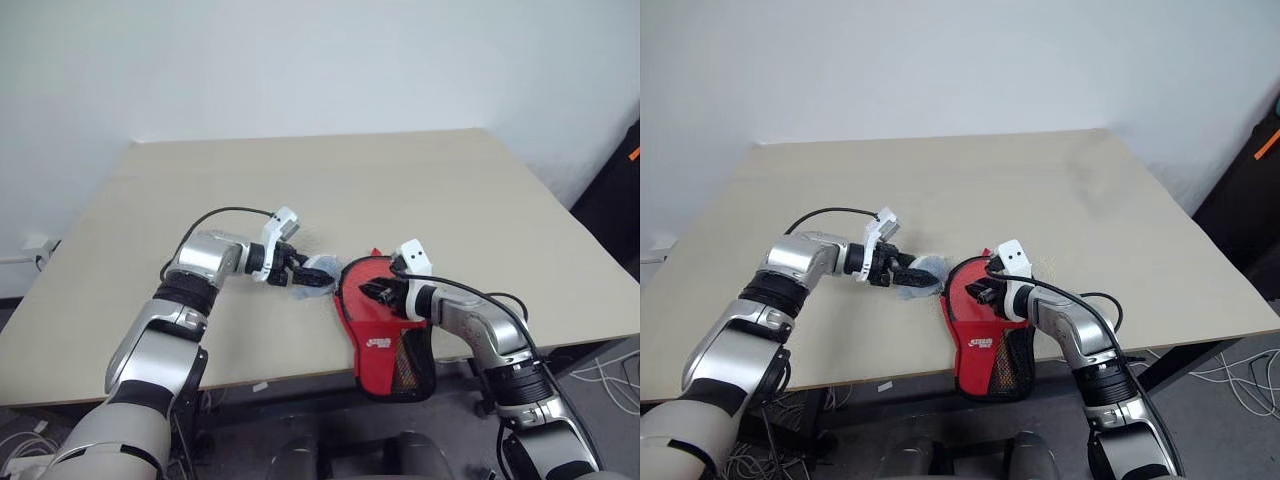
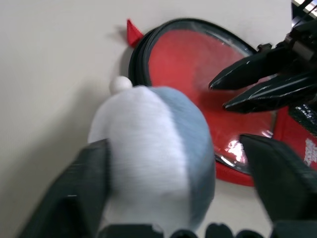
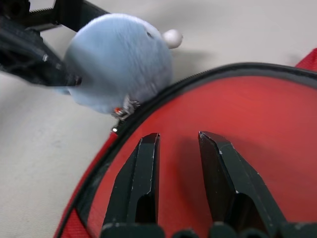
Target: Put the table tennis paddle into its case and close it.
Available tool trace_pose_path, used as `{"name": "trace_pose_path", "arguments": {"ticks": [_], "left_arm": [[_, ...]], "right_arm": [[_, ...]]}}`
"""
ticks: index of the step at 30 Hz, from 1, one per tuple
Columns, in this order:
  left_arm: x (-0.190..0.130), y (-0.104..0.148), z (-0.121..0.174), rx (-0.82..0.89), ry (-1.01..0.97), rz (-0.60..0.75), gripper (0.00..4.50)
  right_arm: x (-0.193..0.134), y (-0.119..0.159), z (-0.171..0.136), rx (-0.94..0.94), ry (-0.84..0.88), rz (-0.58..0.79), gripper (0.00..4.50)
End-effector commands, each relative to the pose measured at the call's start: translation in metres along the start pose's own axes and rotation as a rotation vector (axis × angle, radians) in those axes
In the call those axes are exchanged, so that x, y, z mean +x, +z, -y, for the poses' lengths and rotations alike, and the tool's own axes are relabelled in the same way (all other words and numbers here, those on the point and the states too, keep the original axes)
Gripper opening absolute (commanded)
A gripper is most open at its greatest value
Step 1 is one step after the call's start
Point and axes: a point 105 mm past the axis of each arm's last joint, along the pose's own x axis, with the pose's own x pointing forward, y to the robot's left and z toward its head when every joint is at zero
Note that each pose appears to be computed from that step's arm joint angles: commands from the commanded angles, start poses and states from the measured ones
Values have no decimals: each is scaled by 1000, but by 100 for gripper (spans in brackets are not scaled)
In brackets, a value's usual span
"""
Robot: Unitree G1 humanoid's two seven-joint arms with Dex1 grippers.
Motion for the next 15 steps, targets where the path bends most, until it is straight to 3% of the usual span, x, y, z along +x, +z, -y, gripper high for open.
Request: {"name": "trace_pose_path", "arguments": {"ticks": [1,7,15], "left_arm": [[4,-2,-1,-26,3,-14,448],[9,-1,-2,-3,22,-13,448],[17,6,0,68,38,-5,197]], "right_arm": [[-3,12,1,-28,-5,35,129],[0,12,1,-52,-14,26,129],[0,3,1,-77,-23,-21,129]]}}
